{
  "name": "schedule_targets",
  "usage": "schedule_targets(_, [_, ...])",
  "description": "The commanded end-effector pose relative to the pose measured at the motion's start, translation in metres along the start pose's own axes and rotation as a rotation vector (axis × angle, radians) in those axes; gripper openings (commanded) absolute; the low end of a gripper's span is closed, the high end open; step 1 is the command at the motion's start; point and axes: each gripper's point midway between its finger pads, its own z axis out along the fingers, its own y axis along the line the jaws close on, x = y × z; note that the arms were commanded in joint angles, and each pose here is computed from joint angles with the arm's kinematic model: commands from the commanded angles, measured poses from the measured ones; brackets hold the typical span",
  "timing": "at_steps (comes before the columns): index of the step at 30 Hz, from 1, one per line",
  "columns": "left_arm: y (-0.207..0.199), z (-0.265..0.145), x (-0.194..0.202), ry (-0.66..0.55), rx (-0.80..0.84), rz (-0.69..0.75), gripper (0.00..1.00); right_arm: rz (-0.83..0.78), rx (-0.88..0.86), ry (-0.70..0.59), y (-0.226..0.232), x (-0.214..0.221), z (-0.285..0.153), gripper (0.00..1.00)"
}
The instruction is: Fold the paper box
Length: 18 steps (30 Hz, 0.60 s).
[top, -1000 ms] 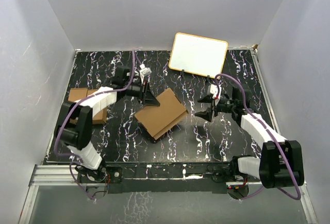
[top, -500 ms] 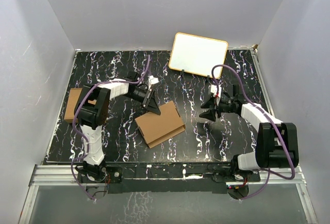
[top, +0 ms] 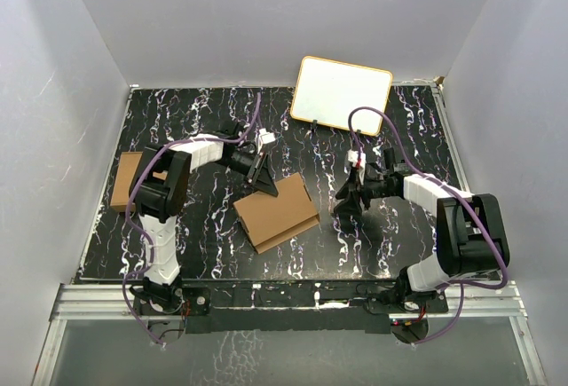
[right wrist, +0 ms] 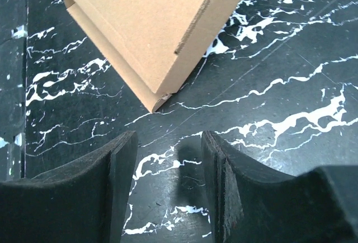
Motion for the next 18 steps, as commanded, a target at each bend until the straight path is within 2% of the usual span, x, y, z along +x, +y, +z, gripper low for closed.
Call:
schedule_targets(1, [-0.005,-0.007,-0.010,-0.054,0.016,0.025,0.00,-0.004,0.073,-0.035,-0.025,-0.030,-0.003,0.54])
schedule_targets(9, [0.011,-0.017,-0.017,-0.125,0.030,-0.123,0.00,0.340,0.079,-0.051,-0.034,-0.040,0.007,0.48])
schedule_targets(18, [0.030,-0.015,-0.014,-0.110,0.043,-0.244,0.00,0.484,0.055,0.032,-0.031,-0.012,0.032,0.46])
